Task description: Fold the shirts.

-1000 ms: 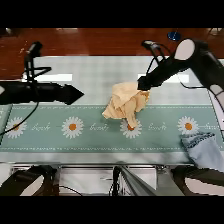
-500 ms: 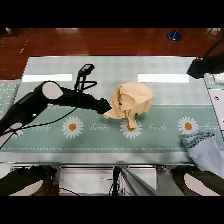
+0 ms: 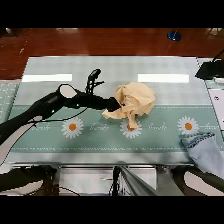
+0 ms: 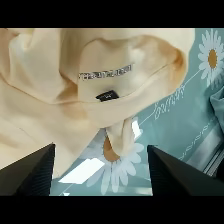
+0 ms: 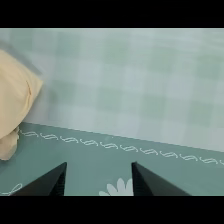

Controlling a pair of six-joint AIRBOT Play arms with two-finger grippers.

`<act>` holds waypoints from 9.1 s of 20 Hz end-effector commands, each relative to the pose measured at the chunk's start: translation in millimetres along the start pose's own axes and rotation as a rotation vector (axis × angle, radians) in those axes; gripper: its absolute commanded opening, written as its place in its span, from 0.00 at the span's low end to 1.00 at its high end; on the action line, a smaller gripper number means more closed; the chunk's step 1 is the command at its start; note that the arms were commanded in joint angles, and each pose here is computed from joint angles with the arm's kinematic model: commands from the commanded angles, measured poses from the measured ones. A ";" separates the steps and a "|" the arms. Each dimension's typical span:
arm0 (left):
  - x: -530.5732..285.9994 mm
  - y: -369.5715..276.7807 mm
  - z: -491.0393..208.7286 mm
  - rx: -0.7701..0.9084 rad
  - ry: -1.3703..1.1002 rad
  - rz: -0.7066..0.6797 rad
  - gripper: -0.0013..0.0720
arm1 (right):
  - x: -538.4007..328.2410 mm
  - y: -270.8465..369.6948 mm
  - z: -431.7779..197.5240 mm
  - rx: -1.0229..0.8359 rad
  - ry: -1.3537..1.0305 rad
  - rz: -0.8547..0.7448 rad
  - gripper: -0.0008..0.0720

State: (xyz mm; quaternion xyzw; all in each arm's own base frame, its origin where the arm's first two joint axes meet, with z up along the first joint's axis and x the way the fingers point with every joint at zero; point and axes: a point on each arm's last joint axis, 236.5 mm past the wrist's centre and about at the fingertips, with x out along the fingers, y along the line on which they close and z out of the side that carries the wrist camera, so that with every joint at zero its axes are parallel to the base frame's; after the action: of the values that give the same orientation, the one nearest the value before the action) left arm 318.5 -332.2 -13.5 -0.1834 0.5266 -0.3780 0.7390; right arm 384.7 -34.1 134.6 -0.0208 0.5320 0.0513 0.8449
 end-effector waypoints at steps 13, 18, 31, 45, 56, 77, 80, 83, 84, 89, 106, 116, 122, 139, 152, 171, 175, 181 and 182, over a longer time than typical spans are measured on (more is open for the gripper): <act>73.7 -22.8 16.8 0.031 0.032 -0.035 0.99 | 21.9 14.2 6.5 0.014 0.011 0.092 0.67; 67.7 -22.4 0.1 -0.025 0.141 -0.080 0.05 | 22.1 12.6 7.1 0.014 0.008 0.086 0.67; -3.1 -42.6 23.6 0.028 0.135 -0.169 0.05 | 123.4 77.1 -44.4 0.076 0.198 0.428 0.80; -10.8 -52.5 2.6 0.035 0.226 -0.213 0.05 | 224.1 187.7 -68.6 0.210 0.308 0.673 0.65; -207.0 -121.9 103.2 0.461 -0.241 -0.050 0.04 | -26.3 156.9 63.4 0.013 -0.318 0.657 0.04; -319.1 -216.6 -17.8 0.309 -0.266 -0.140 0.05 | -202.4 162.3 -55.0 -0.007 -0.219 0.463 0.04; -254.3 -166.1 -21.3 0.175 -0.187 -0.143 0.05 | -136.2 160.0 -73.2 0.058 -0.060 0.499 0.04; -187.4 -131.4 -20.7 0.101 -0.189 -0.137 0.05 | -61.9 179.2 -85.9 0.099 0.029 0.538 0.04; -166.1 -118.0 -18.5 0.077 -0.198 -0.121 0.05 | -35.6 192.0 -93.4 0.088 0.070 0.551 0.04; -102.6 -49.3 4.6 0.103 -0.216 0.015 0.05 | 73.2 210.6 -67.9 -0.004 0.014 0.437 0.04; -108.4 71.8 2.4 -0.063 -0.025 0.159 1.00 | 83.3 166.0 -32.0 0.004 -0.104 0.339 0.67; -100.6 34.6 -69.2 -0.035 0.286 0.033 1.00 | 99.3 120.7 -136.0 0.086 0.223 0.280 0.67; -64.2 57.8 -78.7 -0.103 0.335 0.083 1.00 | 101.9 134.0 -143.6 0.099 0.237 0.338 0.67; -24.6 32.0 -84.3 -0.115 0.360 -0.129 0.05 | 98.6 144.9 -139.5 0.128 0.228 0.385 0.67; -68.1 37.1 -58.5 -0.117 0.276 -0.156 0.05 | 163.0 192.8 -145.1 0.226 0.343 0.587 0.80; -295.4 -98.0 114.4 0.395 -0.412 -0.063 0.05 | -83.9 236.4 27.0 0.025 -0.464 0.710 0.04; -417.0 -192.8 114.8 0.658 -0.709 0.077 0.05 | -219.6 190.4 41.4 0.018 -0.743 0.565 0.04; -480.4 -205.1 76.5 0.656 -0.840 0.396 0.05 | -290.8 144.6 -1.5 -0.006 -0.780 0.310 0.04; -478.2 -204.2 68.5 0.637 -0.822 0.402 0.05 | -296.1 142.9 -6.7 -0.011 -0.776 0.295 0.04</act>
State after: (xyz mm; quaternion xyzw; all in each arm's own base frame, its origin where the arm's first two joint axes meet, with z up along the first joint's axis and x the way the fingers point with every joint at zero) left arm 251.8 -131.5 451.0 0.0060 0.0748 -0.3283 0.9416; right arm 265.0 116.0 392.5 0.0978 0.1604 0.2354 0.9536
